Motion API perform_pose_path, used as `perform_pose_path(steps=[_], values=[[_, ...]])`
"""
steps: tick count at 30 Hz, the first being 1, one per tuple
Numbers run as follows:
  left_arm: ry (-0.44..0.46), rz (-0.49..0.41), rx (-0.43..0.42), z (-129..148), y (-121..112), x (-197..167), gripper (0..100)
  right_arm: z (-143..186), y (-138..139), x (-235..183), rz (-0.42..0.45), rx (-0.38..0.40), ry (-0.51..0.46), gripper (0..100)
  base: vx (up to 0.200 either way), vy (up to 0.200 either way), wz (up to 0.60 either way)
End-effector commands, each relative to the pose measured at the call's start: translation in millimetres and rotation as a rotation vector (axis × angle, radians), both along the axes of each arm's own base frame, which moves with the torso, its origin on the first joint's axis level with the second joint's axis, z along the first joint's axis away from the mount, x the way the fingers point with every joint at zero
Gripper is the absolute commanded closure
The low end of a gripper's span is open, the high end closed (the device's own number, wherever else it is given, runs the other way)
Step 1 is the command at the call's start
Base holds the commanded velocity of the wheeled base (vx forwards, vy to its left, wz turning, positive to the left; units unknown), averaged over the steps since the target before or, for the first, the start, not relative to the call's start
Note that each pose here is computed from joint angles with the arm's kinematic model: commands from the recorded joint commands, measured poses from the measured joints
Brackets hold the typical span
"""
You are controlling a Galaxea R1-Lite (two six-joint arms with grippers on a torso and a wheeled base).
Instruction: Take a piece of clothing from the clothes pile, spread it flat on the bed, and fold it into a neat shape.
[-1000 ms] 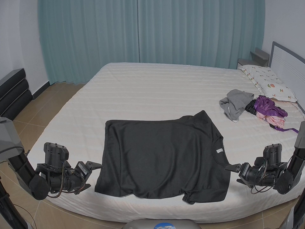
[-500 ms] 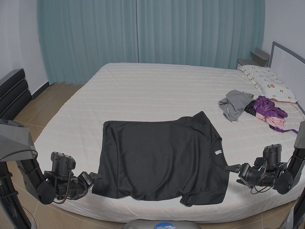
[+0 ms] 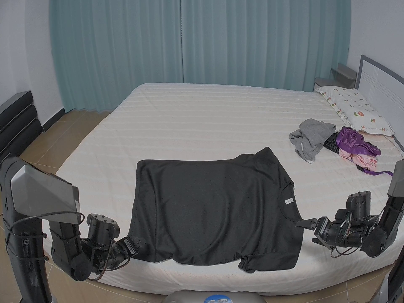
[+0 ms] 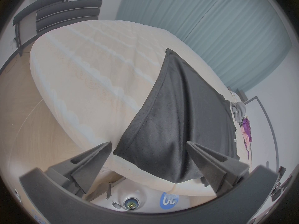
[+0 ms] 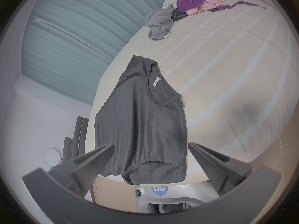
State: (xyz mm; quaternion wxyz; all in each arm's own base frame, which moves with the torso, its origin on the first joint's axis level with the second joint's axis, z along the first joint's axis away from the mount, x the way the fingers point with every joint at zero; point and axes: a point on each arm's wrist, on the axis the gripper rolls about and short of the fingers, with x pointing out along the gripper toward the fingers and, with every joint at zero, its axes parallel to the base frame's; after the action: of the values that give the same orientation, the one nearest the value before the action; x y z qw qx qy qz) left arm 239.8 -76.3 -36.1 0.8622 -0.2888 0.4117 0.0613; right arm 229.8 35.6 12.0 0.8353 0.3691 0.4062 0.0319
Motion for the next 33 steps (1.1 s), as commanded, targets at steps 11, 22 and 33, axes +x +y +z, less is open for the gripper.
perform_pose_path(steps=[11, 22, 33], values=[[0.025, -0.002, 0.024, -12.2, 0.5, 4.5, 100, -7.4, 0.5, 0.2, 0.008, -0.013, 0.027, 0, 0.0, 0.0, 0.0], [0.048, 0.021, 0.078, -1.3, 17.9, -14.7, 100, -10.9, 0.3, -1.5, 0.012, -0.022, 0.044, 0, 0.0, 0.0, 0.0], [0.027, 0.011, 0.156, 15.6, 35.1, -30.3, 100, -27.1, 16.5, 6.3, 0.092, -0.051, 0.073, 0, 0.0, 0.0, 0.0]])
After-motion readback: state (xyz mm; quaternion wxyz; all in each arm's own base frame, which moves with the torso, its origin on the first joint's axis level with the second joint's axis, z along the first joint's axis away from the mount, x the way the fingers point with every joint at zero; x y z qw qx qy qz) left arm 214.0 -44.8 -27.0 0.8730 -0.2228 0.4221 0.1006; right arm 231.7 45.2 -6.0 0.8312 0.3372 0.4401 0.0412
